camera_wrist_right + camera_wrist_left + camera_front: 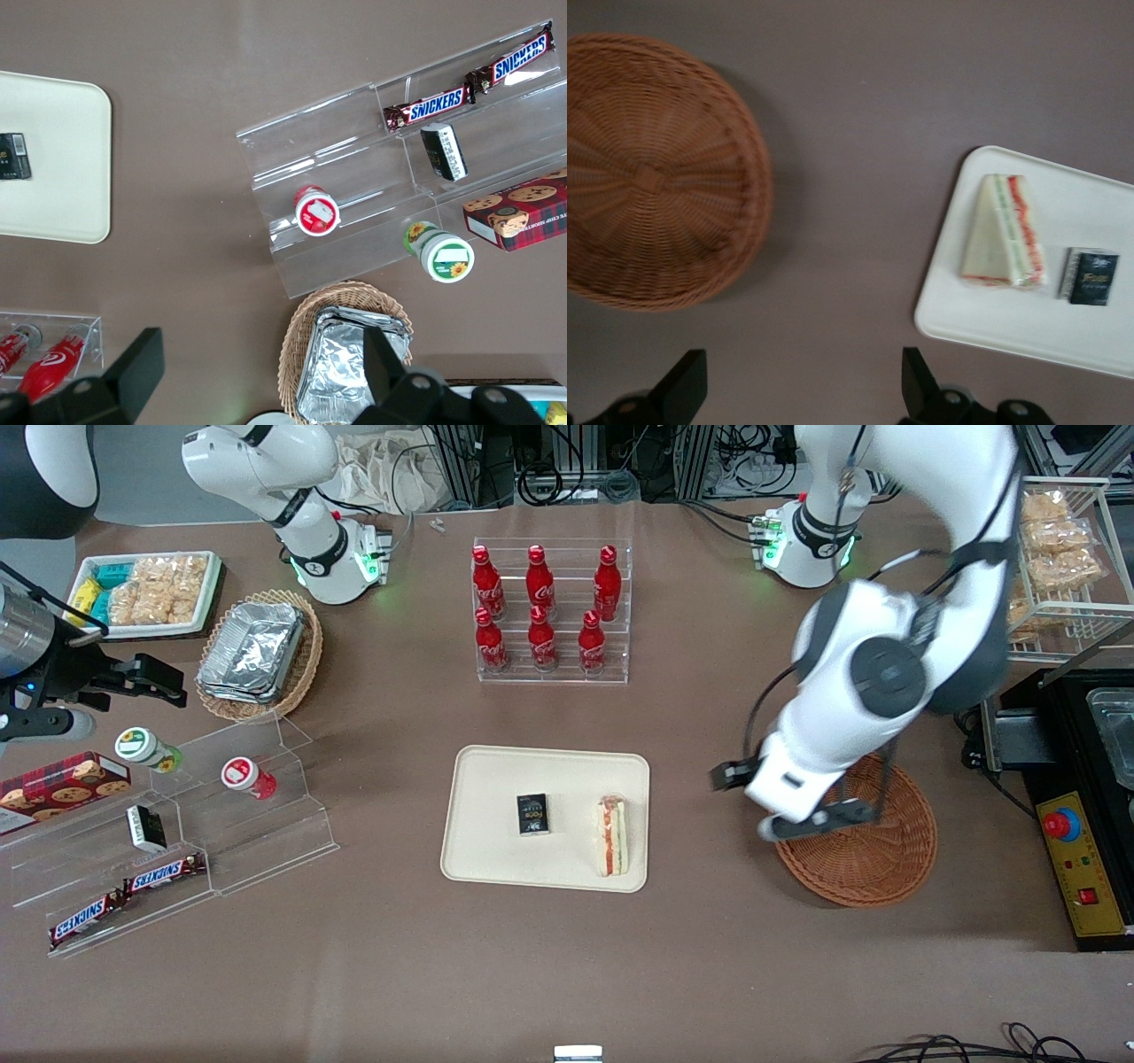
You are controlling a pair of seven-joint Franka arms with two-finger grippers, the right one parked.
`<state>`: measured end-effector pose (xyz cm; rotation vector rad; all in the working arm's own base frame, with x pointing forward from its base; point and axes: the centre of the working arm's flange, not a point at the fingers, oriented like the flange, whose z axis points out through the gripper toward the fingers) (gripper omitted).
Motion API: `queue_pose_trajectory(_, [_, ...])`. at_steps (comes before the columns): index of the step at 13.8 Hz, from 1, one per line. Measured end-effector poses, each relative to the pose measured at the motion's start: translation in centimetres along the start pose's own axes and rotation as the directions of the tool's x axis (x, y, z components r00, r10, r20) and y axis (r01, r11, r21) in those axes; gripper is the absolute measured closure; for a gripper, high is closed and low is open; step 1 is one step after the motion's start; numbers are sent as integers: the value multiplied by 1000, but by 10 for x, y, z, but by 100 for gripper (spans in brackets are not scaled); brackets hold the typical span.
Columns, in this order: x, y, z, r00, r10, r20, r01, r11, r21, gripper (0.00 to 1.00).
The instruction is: Place sandwich from basket to tray
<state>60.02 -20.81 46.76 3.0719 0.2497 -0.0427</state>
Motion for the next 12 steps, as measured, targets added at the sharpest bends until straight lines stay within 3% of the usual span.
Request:
queue_pose_trajectory(4, [-5,-109,-18,987,161,14,-161,987,-2,0])
queue_pose_trajectory(7, [2,-142,-28,965,264,10,-264,963,51,0])
queue_pose_trajectory(9, [5,-145,-49,956,292,34,-294,953,78,0])
queue_pose_trajectory(12, [27,-160,-93,939,334,78,-339,937,77,0])
